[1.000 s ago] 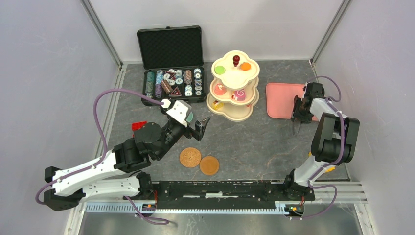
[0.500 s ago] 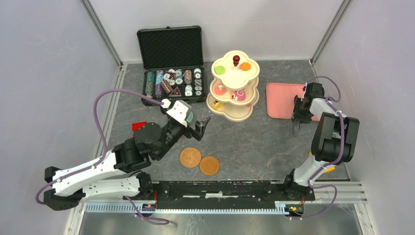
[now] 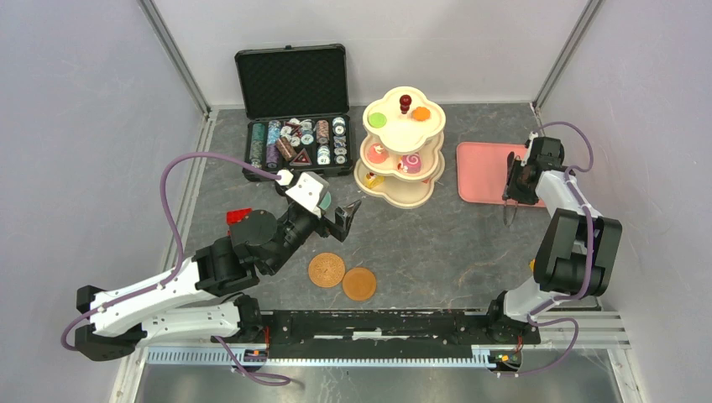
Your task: Serve the afternoon tea
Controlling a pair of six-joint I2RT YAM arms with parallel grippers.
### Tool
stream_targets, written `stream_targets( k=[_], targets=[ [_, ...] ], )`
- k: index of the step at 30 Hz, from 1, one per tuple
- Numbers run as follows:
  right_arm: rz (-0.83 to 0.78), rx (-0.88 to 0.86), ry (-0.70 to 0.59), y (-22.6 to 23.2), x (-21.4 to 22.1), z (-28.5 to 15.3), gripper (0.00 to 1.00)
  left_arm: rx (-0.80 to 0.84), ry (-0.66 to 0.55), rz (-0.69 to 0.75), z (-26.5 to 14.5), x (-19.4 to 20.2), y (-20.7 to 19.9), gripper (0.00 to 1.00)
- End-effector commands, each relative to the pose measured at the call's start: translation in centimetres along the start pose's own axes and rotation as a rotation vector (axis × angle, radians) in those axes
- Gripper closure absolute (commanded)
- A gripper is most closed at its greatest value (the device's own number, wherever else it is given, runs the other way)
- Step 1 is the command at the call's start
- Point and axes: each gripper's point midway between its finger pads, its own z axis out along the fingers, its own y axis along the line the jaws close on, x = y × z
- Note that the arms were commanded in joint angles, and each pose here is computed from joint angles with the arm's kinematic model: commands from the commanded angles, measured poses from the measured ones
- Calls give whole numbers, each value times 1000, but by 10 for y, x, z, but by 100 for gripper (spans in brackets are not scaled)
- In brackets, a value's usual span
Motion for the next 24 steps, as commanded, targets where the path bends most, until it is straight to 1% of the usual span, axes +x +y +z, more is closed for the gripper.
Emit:
stream_targets(
  k=[1, 5, 9, 12, 17, 21, 23, 24],
  targets=[
    [4, -85, -87, 15, -18, -30, 100, -2, -37, -9, -1, -10, 1, 0],
    [-36, -184, -155, 38, -24, -65, 100, -11, -40, -8, -1, -11, 3, 0],
    [-134, -256, -236, 72, -34, -116, 100, -15, -41, -9, 0, -13, 3, 0],
    [-197, -306, -293, 100, -42, -155, 100, -17, -39, -9, 0, -17, 3, 0],
    [-292, -454, -351, 161, -42, -210, 100, -15, -41, -39, -2, -28, 4, 0],
    [-353, -558, -351, 205, -28, -234, 100, -15, -45, -82, -6, -37, 6, 0],
    [-392, -576, -344, 222, -20, -239, 100, -14, -49, -103, -9, -40, 7, 0],
    [-407, -578, -345, 229, -19, -242, 100, -12, -49, -137, -10, -41, 7, 0]
  ],
)
